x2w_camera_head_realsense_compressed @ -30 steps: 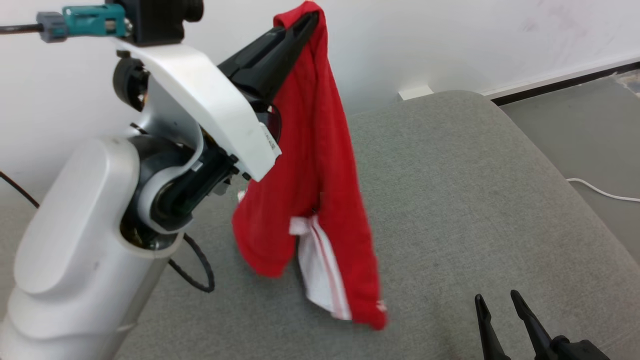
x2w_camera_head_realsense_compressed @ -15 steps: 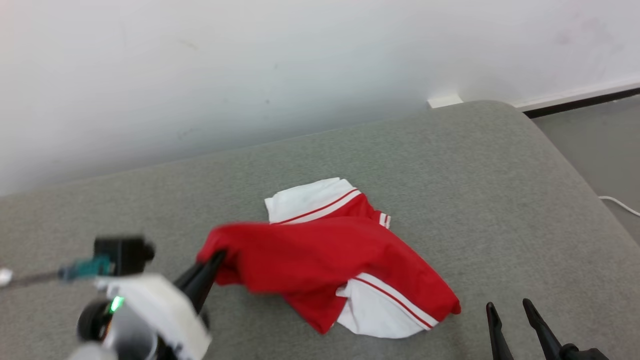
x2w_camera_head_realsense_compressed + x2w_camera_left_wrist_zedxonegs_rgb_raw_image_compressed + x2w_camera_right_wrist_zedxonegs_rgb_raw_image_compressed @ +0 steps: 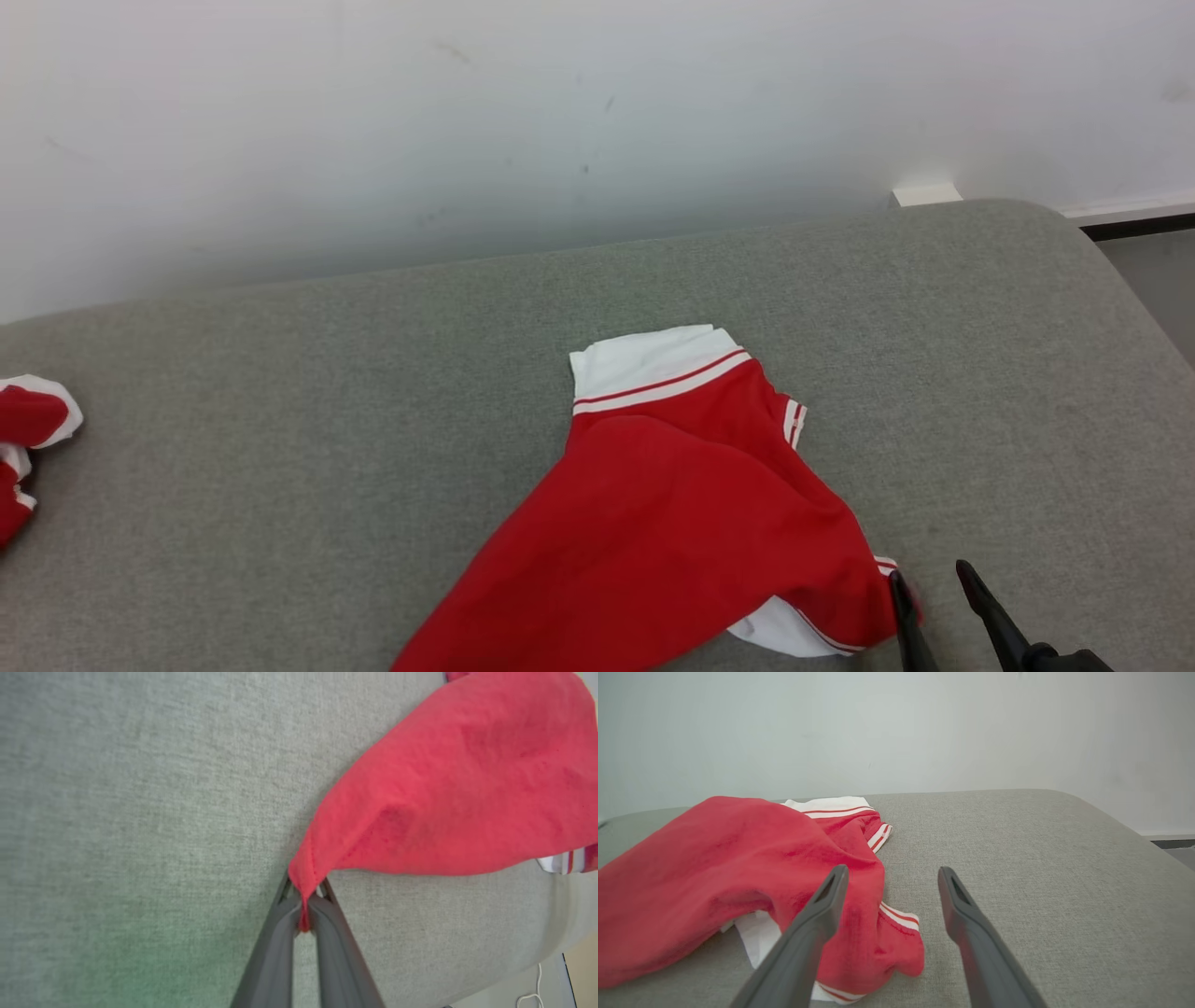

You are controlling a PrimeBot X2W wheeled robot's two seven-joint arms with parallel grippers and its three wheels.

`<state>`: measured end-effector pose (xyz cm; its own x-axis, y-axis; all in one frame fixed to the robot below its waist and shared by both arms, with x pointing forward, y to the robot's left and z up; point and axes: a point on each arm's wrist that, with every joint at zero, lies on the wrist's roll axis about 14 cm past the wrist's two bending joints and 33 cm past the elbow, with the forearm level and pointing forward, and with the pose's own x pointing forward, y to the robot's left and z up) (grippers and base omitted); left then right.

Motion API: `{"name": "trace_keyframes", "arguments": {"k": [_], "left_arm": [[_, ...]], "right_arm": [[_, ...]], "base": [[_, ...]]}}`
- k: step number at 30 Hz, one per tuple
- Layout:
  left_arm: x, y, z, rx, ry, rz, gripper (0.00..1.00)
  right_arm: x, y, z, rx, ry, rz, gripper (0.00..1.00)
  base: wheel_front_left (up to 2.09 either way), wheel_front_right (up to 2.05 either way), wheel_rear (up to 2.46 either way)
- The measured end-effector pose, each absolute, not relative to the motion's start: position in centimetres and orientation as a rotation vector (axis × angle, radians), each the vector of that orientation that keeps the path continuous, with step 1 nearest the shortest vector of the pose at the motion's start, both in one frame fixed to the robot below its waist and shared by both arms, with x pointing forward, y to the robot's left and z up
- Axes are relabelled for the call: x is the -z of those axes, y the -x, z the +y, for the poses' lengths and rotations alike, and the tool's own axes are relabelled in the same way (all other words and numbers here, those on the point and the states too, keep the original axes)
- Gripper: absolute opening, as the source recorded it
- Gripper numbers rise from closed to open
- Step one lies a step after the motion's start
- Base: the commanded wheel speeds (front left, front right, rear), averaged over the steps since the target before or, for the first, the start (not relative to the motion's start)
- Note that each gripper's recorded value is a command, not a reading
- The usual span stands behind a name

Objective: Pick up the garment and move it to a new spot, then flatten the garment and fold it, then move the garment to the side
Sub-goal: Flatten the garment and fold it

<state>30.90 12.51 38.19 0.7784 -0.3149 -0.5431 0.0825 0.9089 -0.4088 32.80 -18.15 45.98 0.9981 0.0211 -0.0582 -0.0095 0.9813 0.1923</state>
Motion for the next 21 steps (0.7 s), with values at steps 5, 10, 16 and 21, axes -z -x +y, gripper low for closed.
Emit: {"name": "trace_keyframes", "arguments": {"k": [5, 10, 16, 21], "left_arm": [[-38.9, -32.1, 13.5, 0.172, 0.412, 0.568, 1.0], [-39.4, -31.3, 16.4, 0.113, 0.351, 0.57, 1.0], [-42.1, -31.5, 21.1, 0.008, 0.237, 0.508, 1.0], [-49.2, -35.8, 16.0, 0.191, 0.258, 0.266, 1.0]], "right_arm": [[-46.1, -32.9, -17.9, -0.027, -0.183, 0.057, 1.0], [-46.7, -32.5, -18.3, -0.016, -0.17, 0.036, 1.0], [-47.6, -31.6, -19.5, 0.02, -0.161, 0.003, 1.0], [-48.0, -31.3, -20.0, 0.038, -0.152, -0.01, 1.0]], "base": [[0.0, 0.0, 0.0], [0.0, 0.0, 0.0], [0.0, 0.0, 0.0], [0.0, 0.0, 0.0]]}}
